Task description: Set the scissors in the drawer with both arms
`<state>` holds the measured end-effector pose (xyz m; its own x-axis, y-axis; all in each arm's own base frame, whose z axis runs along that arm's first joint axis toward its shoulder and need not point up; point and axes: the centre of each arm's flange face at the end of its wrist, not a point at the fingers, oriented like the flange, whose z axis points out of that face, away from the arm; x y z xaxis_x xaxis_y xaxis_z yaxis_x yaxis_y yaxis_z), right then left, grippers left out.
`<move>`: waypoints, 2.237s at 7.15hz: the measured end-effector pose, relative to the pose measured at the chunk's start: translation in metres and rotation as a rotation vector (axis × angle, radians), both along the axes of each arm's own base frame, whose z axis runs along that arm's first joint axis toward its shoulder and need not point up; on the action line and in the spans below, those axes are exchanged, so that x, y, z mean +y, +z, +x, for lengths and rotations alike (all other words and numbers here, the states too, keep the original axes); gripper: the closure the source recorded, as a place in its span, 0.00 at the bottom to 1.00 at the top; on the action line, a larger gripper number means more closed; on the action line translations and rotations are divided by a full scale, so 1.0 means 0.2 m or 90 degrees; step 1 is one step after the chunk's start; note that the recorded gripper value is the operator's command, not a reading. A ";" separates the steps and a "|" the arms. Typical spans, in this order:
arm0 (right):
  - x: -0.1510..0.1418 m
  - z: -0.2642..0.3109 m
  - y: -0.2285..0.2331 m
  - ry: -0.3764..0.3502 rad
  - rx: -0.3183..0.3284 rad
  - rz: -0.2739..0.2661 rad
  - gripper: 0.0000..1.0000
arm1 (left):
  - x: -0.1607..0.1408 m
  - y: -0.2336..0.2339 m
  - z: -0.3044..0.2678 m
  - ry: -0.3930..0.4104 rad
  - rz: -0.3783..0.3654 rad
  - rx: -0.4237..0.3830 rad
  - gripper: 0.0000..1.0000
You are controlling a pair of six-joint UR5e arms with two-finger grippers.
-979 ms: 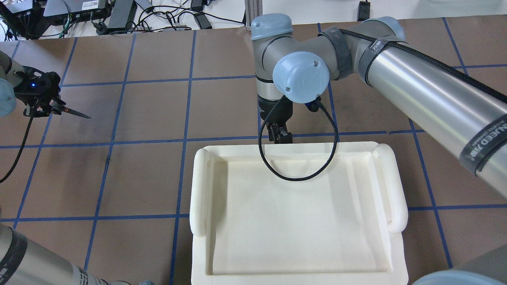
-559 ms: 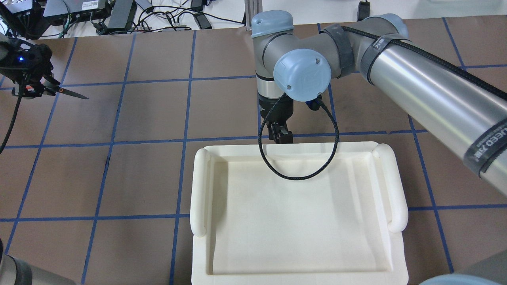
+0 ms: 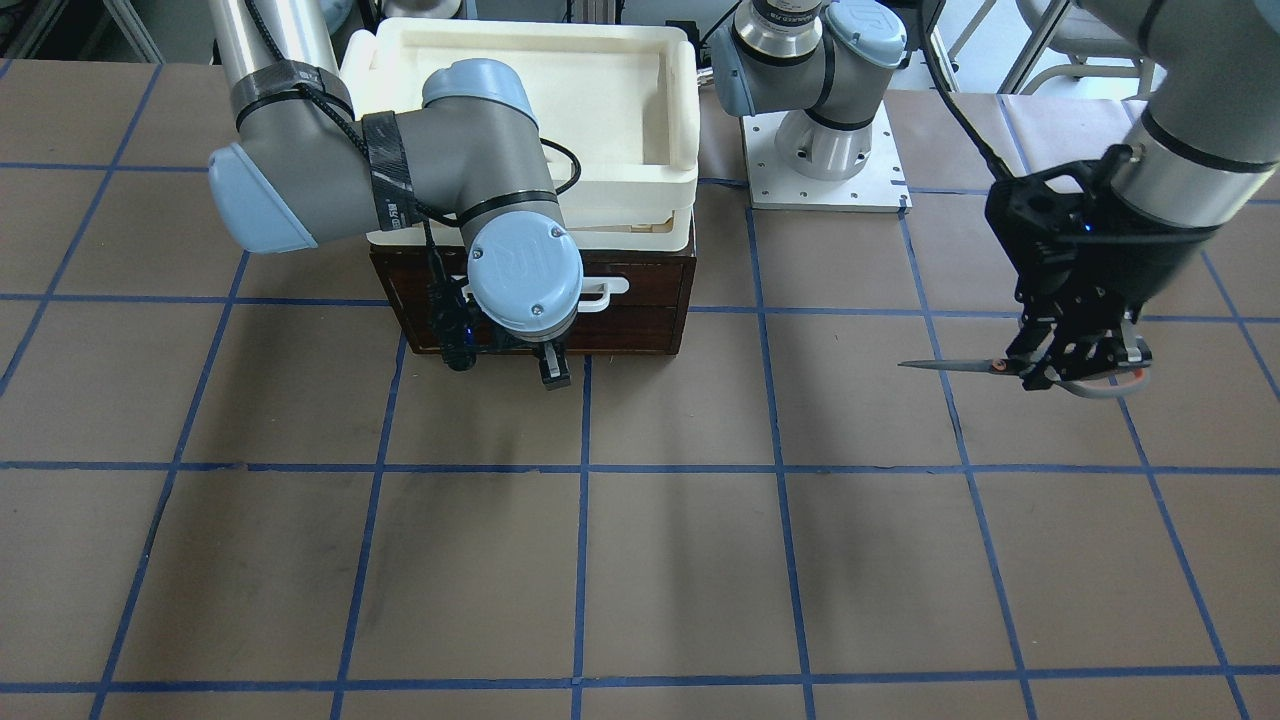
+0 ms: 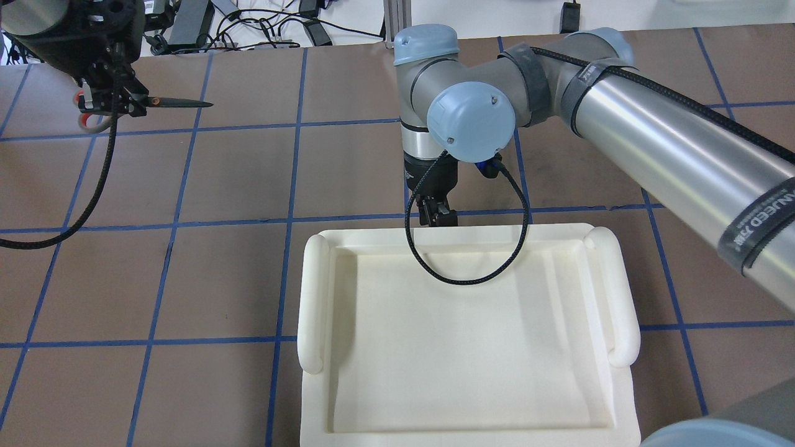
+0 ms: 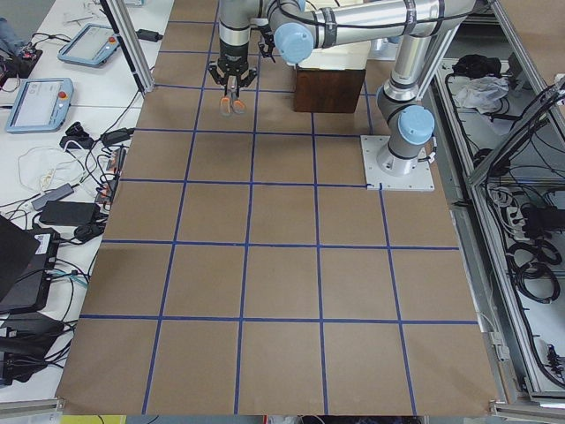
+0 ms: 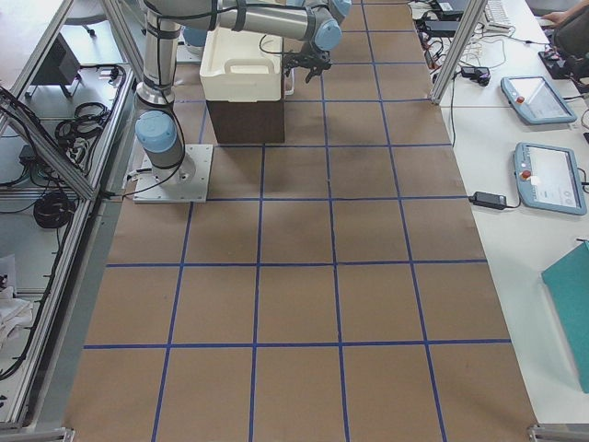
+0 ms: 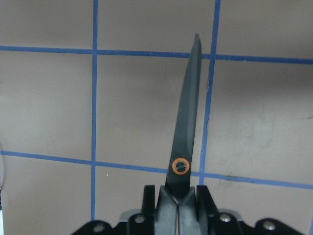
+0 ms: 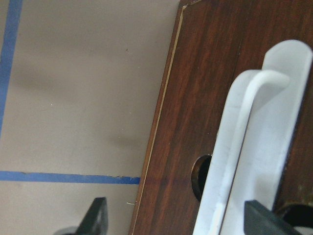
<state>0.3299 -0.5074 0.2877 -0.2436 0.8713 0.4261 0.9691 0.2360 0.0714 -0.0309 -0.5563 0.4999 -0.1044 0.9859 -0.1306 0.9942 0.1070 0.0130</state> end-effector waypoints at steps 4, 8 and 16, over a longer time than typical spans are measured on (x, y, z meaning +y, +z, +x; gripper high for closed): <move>0.00 0.00 -0.02 0.012 -0.005 0.001 0.00 | 0.17 0.11 -0.29 0.057 0.033 -0.005 0.92; -0.04 -0.01 -0.01 0.011 -0.009 -0.005 0.00 | 0.17 0.08 -0.31 0.073 0.049 0.001 0.93; -0.06 -0.01 -0.04 0.011 -0.008 -0.004 0.00 | 0.15 0.03 -0.32 0.066 0.066 0.019 0.93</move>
<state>0.3273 -0.5201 0.2787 -0.2634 0.8698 0.4173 0.9641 0.2528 0.0817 -0.0959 -0.5254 0.5051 -0.2083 0.9778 -0.0243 0.9781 0.2083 0.0006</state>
